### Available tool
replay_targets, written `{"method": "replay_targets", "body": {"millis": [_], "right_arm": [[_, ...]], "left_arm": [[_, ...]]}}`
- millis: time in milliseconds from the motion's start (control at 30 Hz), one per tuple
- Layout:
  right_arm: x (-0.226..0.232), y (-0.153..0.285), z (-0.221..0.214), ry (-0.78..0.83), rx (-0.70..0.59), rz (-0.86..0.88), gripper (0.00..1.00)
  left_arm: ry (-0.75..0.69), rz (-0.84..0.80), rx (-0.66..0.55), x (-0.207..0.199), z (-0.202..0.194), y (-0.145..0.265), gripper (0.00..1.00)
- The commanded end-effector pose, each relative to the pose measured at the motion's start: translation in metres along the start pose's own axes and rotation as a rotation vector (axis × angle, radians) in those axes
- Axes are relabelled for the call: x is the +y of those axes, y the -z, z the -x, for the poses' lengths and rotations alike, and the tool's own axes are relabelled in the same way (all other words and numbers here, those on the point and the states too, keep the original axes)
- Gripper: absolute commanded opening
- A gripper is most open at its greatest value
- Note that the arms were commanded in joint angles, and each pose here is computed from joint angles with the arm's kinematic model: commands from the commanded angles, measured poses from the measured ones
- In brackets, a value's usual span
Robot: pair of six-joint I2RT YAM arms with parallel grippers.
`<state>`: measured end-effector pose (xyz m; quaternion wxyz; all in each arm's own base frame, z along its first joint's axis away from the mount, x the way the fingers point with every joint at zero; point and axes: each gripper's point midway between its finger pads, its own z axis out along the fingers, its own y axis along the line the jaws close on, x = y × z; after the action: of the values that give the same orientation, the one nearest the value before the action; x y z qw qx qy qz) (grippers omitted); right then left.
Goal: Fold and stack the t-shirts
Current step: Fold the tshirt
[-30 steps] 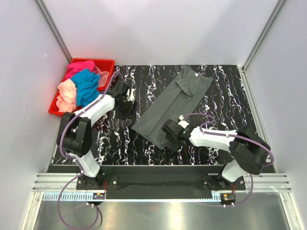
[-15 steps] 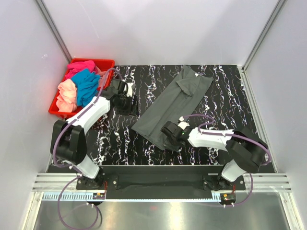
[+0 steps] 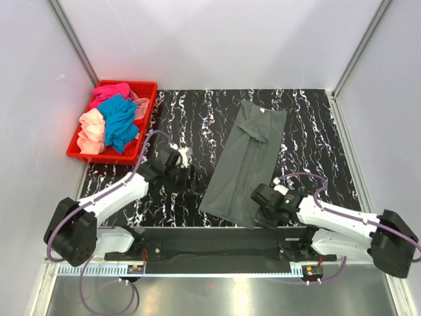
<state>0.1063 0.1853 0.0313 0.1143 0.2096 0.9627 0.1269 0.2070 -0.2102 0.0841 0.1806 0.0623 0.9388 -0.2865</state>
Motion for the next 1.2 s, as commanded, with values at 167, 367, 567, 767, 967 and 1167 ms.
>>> {"method": "replay_targets", "body": {"millis": [167, 367, 567, 767, 967, 1167], "right_arm": [[-0.046, 0.03, -0.011, -0.038, 0.017, -0.006, 0.0], [-0.048, 0.034, -0.012, -0.053, 0.022, 0.01, 0.0], [-0.048, 0.037, -0.012, -0.061, 0.021, 0.006, 0.0], [-0.048, 0.038, -0.009, -0.072, 0.006, 0.019, 0.0], [-0.048, 0.038, -0.009, -0.068, 0.005, 0.027, 0.0], [-0.048, 0.038, -0.007, -0.071, -0.004, 0.027, 0.0]], "left_arm": [[-0.014, 0.048, -0.004, -0.01, -0.035, -0.029, 0.69], [0.016, -0.066, 0.047, -0.041, -0.06, -0.047, 0.67], [-0.063, 0.075, 0.068, -0.032, -0.078, -0.055, 0.67], [-0.049, 0.07, 0.099, -0.036, -0.096, -0.062, 0.65], [-0.071, 0.141, 0.085, -0.026, -0.097, -0.06, 0.59], [-0.056, 0.133, 0.097, -0.025, -0.106, -0.061, 0.54]]}}
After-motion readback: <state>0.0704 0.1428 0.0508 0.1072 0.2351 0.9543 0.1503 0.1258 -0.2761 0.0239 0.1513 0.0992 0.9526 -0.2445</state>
